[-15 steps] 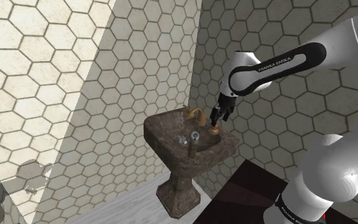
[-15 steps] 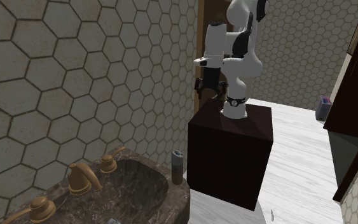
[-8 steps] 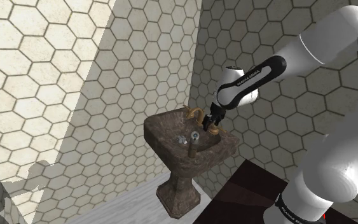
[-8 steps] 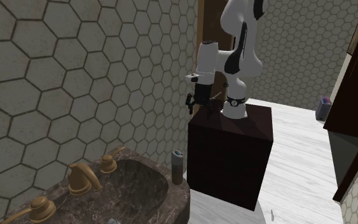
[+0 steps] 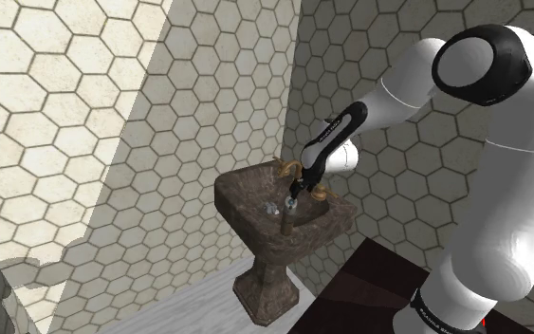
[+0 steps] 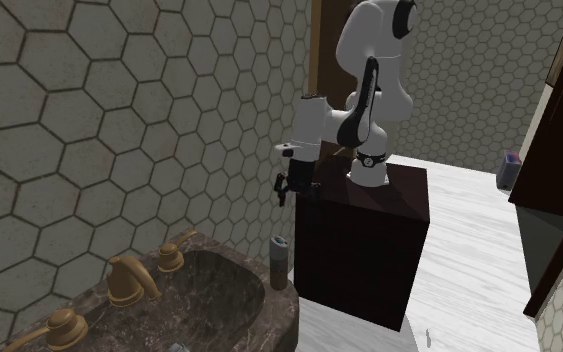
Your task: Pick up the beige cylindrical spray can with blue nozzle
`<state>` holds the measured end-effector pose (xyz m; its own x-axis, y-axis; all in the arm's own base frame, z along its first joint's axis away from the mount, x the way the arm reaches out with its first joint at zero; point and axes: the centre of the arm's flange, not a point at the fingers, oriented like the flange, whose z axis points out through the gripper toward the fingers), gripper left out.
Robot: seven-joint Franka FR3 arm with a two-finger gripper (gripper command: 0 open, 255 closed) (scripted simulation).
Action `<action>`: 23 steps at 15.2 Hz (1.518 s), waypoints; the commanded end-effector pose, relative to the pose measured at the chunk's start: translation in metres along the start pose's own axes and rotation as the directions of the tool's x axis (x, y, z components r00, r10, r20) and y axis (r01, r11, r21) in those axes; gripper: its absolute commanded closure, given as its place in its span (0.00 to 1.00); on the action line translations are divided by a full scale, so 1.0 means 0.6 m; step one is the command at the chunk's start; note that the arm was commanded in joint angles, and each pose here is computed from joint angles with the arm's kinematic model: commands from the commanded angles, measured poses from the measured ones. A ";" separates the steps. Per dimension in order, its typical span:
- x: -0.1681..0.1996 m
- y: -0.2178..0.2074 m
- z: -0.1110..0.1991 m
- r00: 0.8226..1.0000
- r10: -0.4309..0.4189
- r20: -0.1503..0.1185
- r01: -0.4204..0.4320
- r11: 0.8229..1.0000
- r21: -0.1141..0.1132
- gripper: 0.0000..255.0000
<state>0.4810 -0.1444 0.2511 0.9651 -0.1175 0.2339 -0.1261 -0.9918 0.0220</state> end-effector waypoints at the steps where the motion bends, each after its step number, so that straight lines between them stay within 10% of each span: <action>1: 0.021 0.011 0.039 1.000 0.001 -0.022 -0.001 1.000 -0.003 0.00; 5: 0.061 0.030 0.109 0.998 0.003 -0.063 -0.003 1.000 -0.006 0.00; 15: 0.047 0.030 0.177 0.998 0.003 -0.066 -0.003 1.000 -0.006 0.00; 16: 0.047 0.029 0.177 0.998 0.003 -0.066 -0.003 1.000 -0.006 1.00; 23: 0.045 0.029 0.177 0.998 0.003 -0.066 -0.003 1.000 -0.006 1.00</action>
<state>0.5304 -0.1694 0.1558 0.9466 -0.1152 0.3011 -0.1294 -0.9912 0.0276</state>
